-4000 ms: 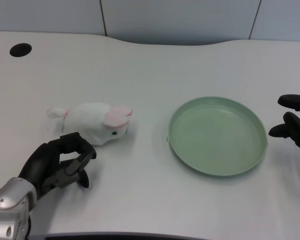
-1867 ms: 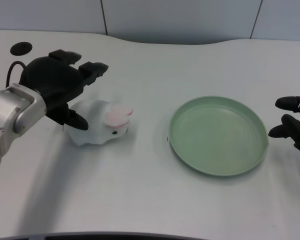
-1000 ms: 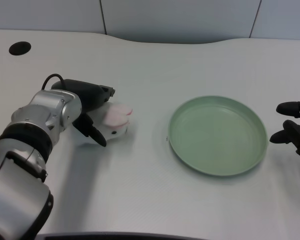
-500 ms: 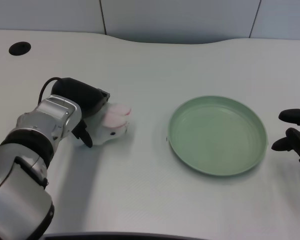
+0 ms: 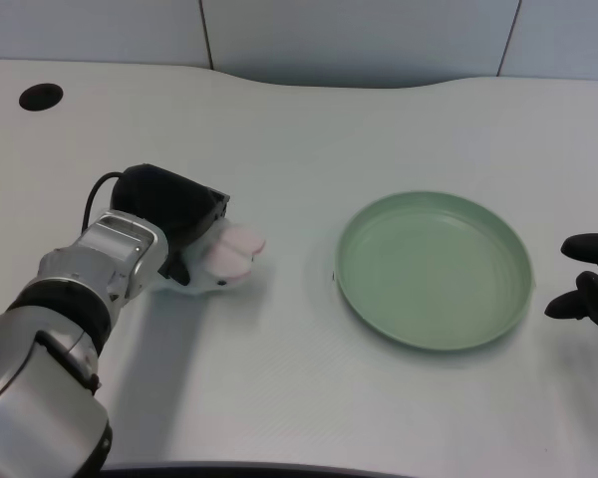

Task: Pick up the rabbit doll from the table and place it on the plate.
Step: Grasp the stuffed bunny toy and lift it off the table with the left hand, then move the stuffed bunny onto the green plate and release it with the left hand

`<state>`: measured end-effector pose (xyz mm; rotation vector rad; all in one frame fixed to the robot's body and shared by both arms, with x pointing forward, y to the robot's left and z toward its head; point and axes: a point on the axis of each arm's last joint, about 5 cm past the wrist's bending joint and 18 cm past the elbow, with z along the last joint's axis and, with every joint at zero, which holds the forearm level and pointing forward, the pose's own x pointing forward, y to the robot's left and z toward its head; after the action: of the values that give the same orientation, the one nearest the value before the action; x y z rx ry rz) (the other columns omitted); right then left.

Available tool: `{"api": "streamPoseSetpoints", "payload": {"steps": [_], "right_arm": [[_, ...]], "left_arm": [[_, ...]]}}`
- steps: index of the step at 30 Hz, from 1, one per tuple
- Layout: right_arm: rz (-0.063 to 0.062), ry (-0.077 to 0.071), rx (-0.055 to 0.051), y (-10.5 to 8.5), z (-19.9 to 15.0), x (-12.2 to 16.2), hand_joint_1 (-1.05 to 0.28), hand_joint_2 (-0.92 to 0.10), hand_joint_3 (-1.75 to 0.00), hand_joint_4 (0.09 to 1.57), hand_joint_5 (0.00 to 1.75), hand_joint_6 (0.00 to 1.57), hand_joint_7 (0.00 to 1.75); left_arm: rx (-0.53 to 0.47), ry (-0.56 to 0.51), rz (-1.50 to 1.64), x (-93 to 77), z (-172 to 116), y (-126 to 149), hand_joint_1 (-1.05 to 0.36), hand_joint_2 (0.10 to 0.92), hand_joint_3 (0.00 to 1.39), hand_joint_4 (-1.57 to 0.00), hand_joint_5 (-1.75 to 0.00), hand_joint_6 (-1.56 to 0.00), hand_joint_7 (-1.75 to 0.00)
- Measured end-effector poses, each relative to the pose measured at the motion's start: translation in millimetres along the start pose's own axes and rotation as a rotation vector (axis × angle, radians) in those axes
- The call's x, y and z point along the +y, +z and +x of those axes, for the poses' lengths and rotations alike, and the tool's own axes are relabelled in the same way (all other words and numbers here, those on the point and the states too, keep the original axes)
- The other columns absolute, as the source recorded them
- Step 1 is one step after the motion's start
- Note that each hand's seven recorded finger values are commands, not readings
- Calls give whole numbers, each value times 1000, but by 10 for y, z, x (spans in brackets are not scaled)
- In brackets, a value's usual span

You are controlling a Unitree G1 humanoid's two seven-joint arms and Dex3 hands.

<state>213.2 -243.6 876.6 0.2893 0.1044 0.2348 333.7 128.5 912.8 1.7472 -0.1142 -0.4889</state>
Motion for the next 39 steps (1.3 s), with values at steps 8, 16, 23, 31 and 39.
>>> {"api": "streamPoseSetpoints", "payload": {"steps": [8,16,23,31,39], "right_arm": [[14,-7,-2,-14,-63,6,-255,-921,-471,158,1559,222,1144],[6,-12,-5,-2,-57,18,-260,-921,-454,143,1527,255,1155],[7,-15,-5,-2,-50,18,-240,-921,-450,162,1531,258,1142],[-2,-7,-6,14,3,15,-226,-921,-459,176,1531,271,1148],[-35,9,2,15,52,45,-215,-921,-463,194,1515,271,1140]], "left_arm": [[-5,87,-12,-22,8,56,-298,844,6,-797,-1729,-846,-699],[-10,115,0,-21,4,43,-207,890,2,-777,-1746,-825,-894],[23,225,-155,81,21,4,-176,910,10,-800,-1746,-627,-1447],[-76,327,-247,356,110,159,-133,861,4,-858,-1746,-612,-1698],[-222,412,-296,625,196,517,-176,861,5,-873,-1746,-592,-1737]]}}
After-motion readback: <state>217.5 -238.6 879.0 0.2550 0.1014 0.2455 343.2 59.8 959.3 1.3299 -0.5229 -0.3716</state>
